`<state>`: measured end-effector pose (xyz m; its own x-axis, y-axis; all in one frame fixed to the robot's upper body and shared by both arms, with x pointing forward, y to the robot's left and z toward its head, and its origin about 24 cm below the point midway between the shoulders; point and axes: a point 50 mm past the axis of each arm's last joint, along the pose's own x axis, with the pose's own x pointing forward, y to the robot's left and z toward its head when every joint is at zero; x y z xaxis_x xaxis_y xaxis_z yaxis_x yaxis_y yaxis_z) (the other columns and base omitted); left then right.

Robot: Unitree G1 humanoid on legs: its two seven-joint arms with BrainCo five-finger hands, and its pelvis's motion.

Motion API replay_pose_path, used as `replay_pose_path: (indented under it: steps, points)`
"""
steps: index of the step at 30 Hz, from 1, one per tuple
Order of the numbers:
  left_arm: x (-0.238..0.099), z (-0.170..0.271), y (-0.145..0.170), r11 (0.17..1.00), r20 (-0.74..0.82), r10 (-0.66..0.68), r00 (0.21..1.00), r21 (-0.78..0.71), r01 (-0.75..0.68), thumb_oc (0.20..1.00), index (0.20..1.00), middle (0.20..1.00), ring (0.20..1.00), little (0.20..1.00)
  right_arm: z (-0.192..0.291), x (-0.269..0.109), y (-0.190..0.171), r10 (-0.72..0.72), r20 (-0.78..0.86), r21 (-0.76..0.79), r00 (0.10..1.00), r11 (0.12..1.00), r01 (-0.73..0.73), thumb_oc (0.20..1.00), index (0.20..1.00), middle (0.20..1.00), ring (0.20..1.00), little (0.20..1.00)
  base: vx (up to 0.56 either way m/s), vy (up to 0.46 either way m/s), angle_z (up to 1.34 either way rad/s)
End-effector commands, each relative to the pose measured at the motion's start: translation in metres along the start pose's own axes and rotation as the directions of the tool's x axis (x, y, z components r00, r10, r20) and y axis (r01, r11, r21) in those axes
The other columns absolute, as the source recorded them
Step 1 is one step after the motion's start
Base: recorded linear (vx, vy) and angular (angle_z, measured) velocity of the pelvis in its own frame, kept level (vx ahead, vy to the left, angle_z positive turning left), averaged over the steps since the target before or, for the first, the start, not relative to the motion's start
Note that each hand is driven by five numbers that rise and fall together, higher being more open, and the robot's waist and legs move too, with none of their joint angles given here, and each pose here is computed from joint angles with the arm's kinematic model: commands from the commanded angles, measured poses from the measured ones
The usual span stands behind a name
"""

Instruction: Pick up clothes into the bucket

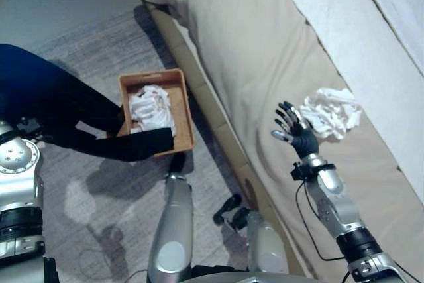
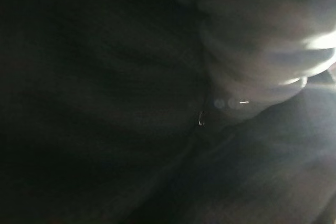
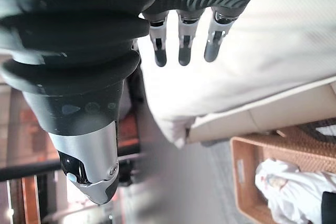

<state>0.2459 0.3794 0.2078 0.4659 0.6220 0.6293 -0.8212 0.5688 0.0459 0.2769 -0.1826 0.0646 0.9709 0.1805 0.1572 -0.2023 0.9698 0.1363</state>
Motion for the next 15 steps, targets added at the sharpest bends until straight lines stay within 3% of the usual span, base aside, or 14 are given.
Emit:
replay_pose_path:
  steps: [1, 10, 15]
  points:
    - [0.018, 0.033, -0.001, 0.979, 0.131, 0.105, 0.986, -0.187, -0.08, 0.2, 0.2, 0.2, 0.2, 0.2, 0.021, 0.003, 0.001, -0.002, 0.129, 0.001, 0.992, 1.0, 0.002, 1.0, 1.0, 1.0, 1.0, 1.0, 0.0, 0.0, 0.0]
    - [0.01, 0.041, -0.028, 0.946, 0.118, 0.071, 0.99, -0.323, -0.029, 0.2, 0.2, 0.2, 0.2, 0.2, 0.026, 0.006, 0.004, 0.01, 0.147, -0.008, 0.989, 1.0, -0.009, 1.0, 1.0, 1.0, 1.0, 1.0, -0.01, 0.005, 0.0]
    - [0.013, 0.051, -0.045, 0.883, 0.11, 0.049, 0.993, -0.47, 0.008, 0.2, 0.2, 0.2, 0.2, 0.2, 0.033, 0.015, 0.013, 0.05, 0.165, -0.032, 0.985, 0.998, -0.046, 1.0, 1.0, 1.0, 1.0, 1.0, -0.07, 0.02, -0.01]
